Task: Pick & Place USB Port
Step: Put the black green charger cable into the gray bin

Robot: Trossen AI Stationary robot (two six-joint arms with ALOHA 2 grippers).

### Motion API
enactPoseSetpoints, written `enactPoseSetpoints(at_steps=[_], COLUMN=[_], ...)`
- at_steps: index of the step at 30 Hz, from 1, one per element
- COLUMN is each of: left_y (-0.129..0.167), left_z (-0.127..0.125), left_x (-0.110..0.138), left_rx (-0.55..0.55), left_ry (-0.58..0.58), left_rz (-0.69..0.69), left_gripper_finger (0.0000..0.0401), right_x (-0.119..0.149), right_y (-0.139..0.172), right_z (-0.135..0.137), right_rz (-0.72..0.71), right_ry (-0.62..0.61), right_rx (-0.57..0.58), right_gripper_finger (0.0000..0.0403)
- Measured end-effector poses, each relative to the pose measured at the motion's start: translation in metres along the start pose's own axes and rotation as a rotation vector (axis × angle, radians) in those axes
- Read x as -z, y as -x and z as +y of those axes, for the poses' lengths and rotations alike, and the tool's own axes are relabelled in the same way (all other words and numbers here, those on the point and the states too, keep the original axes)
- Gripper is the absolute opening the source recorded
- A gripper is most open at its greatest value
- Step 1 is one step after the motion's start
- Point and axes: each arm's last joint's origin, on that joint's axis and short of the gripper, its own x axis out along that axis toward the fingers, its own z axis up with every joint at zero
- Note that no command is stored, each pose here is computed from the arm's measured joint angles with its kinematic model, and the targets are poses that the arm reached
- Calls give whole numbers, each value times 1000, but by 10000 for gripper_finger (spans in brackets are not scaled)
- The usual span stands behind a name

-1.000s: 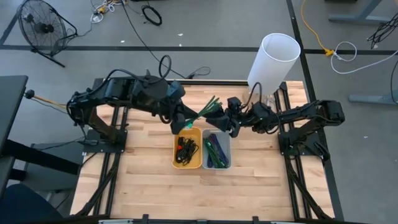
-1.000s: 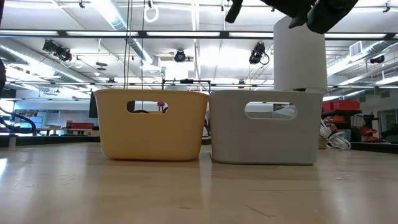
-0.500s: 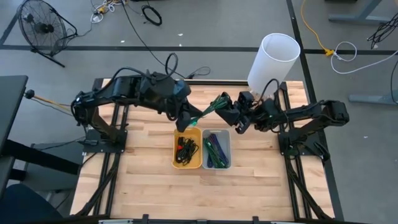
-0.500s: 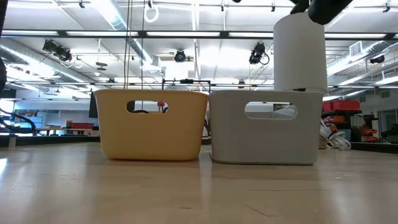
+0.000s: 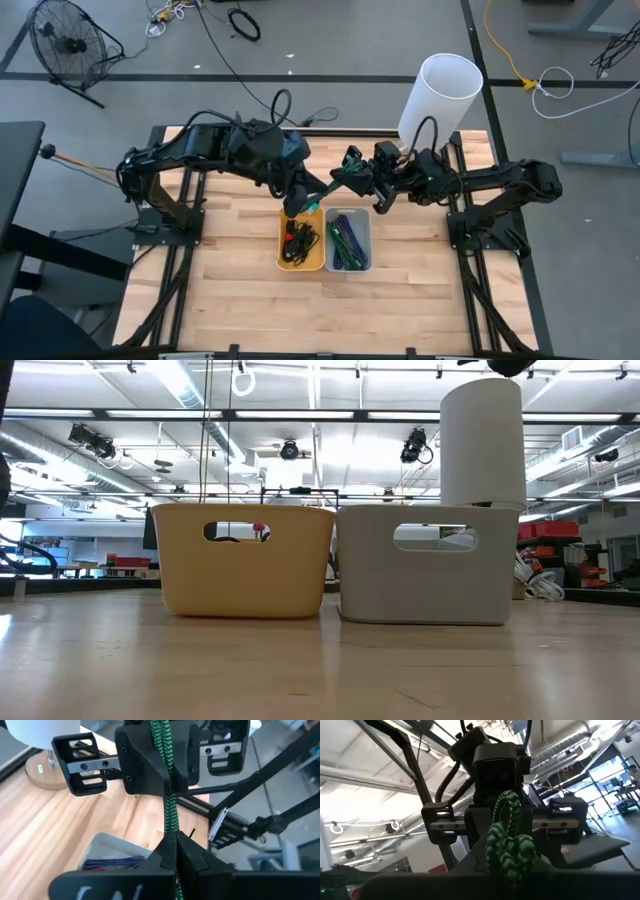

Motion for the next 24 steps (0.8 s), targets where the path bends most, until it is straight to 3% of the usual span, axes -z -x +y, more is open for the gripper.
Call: enactPoseSetpoints(at_steps=[11, 18, 24], left_y=[2, 8, 13], left_z=[-2, -2, -1], left_x=[0, 0, 1], left_rx=[0, 1, -3], left_ry=[-151, -207, -245], left_rz=[-8, -9, -6], left_gripper_finger=[30, 33, 28], right_x=[7, 13, 22], right_y=[1, 9, 24], right_z=[-3, -5, -4], right_rz=[96, 263, 478], right_ry=[-28, -86, -210], right_rx=[51, 152, 294], right_gripper_finger=[10, 10, 10])
